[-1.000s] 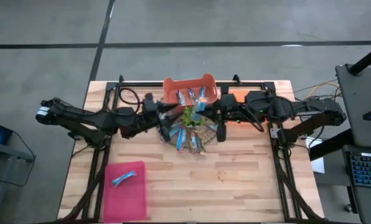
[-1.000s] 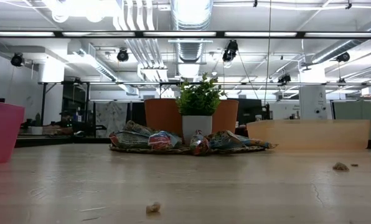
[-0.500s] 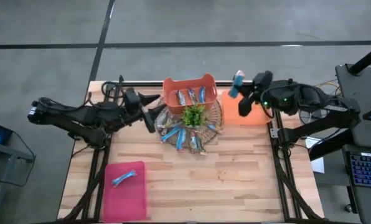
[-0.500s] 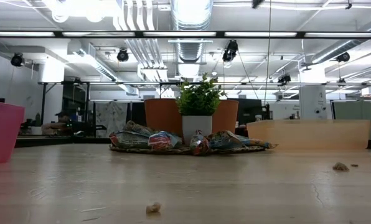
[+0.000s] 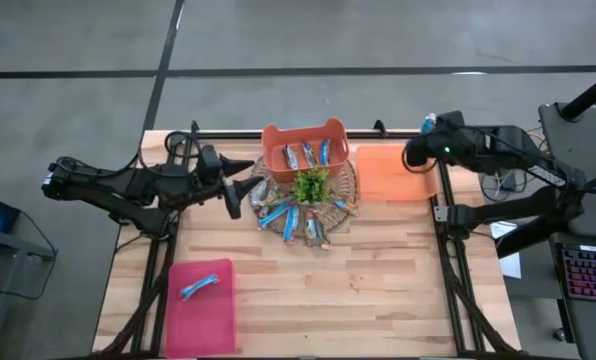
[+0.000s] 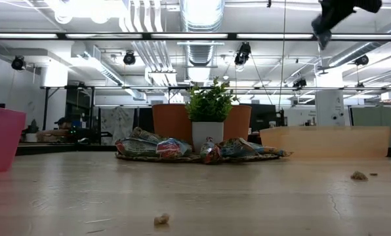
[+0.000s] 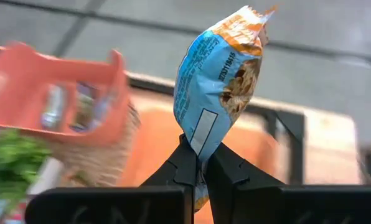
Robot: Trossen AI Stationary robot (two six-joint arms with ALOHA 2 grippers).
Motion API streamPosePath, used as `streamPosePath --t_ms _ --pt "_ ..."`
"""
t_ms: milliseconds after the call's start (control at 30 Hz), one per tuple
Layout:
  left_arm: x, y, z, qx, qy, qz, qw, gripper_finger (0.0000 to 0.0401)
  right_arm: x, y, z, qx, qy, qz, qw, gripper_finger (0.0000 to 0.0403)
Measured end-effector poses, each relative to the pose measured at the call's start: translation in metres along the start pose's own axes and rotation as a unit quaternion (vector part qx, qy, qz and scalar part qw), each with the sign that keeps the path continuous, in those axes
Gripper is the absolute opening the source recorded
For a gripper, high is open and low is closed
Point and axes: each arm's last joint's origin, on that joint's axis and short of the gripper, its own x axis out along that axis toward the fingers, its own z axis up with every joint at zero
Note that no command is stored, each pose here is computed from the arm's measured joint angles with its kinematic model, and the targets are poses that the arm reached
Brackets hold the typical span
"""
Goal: Pick and place Granola Bars by type
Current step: Put the orange granola bar into the orange bin
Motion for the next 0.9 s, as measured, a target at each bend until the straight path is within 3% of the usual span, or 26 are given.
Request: streamPosePath --t_ms 167,667,900 --pt "0.000 -0.002 -0.001 0.000 0.013 -0.033 0.999 0.0216 0.015 -0.009 0.004 0.009 0.076 -0.027 0.997 0.0008" --pt "0.000 -0.001 -0.004 -0.014 0.026 -0.031 0.999 0.0216 0.095 -0.042 0.028 -0.053 0.256 -0.094 0.961 0.0008" --pt "0.000 -0.001 -0.004 -0.014 0.028 -0.030 0.999 0.0216 0.113 -0.045 0.020 -0.064 0.287 -0.119 0.948 0.0008"
